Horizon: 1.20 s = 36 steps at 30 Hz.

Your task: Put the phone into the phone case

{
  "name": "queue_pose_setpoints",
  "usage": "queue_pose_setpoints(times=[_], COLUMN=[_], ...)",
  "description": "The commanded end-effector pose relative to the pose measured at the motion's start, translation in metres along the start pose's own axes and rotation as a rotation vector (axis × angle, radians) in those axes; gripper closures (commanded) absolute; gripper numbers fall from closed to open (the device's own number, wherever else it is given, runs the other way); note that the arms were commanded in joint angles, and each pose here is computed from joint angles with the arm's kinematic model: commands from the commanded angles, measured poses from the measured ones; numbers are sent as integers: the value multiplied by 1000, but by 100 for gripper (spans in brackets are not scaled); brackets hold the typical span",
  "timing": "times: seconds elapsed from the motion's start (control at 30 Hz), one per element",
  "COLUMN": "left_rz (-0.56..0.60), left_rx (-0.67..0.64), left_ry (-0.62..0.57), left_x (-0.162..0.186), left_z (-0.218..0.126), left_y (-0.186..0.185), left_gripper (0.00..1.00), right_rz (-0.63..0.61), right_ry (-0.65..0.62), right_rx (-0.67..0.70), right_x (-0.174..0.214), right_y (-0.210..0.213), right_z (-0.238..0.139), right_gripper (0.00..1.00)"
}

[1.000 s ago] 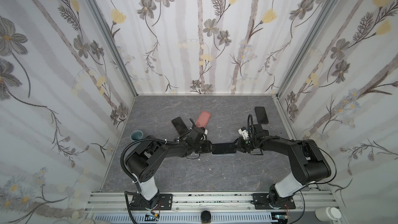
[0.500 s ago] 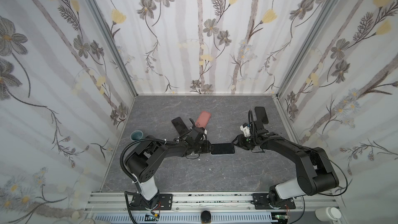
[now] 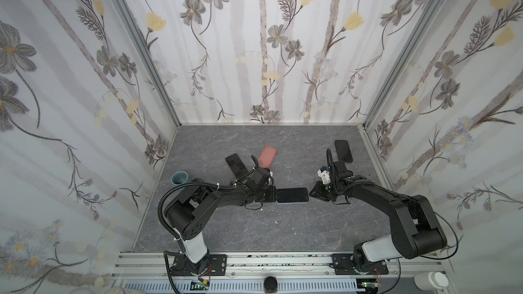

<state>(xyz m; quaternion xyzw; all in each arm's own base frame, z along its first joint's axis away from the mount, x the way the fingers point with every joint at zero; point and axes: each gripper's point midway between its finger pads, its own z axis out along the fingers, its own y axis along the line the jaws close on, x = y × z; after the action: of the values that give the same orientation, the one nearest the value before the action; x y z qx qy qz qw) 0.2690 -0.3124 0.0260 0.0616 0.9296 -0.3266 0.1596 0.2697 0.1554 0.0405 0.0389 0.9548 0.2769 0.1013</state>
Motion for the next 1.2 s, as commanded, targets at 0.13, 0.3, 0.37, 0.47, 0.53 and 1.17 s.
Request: queue_pose_setpoints(times=[0.13,0.3,0.37,0.47,0.53,1.17], left_rz=[2,1,1,1,-2,4], left_rx=[-34,-32,-32,-31,-33,-98], left_ry=[-5,-3,-2,-2,0,-25], left_x=[2,2,3,3,4,3], left_z=[2,2,3,3,4,2], left_y=[5,5,5,5,6,16], left_gripper=[68,73,73,73,73,73], right_rz=[-22,-30,-29,-22,-23,-71], right_ry=[36,43,52,72,75,72], right_rx=[-45,-53,-50,-35,-34,139], right_x=[8,10,11,16,17,20], right_y=[8,11,10,5,4,-11], right_z=[9,10,13,17,19,9], right_gripper=[84,87,88,88,88,88])
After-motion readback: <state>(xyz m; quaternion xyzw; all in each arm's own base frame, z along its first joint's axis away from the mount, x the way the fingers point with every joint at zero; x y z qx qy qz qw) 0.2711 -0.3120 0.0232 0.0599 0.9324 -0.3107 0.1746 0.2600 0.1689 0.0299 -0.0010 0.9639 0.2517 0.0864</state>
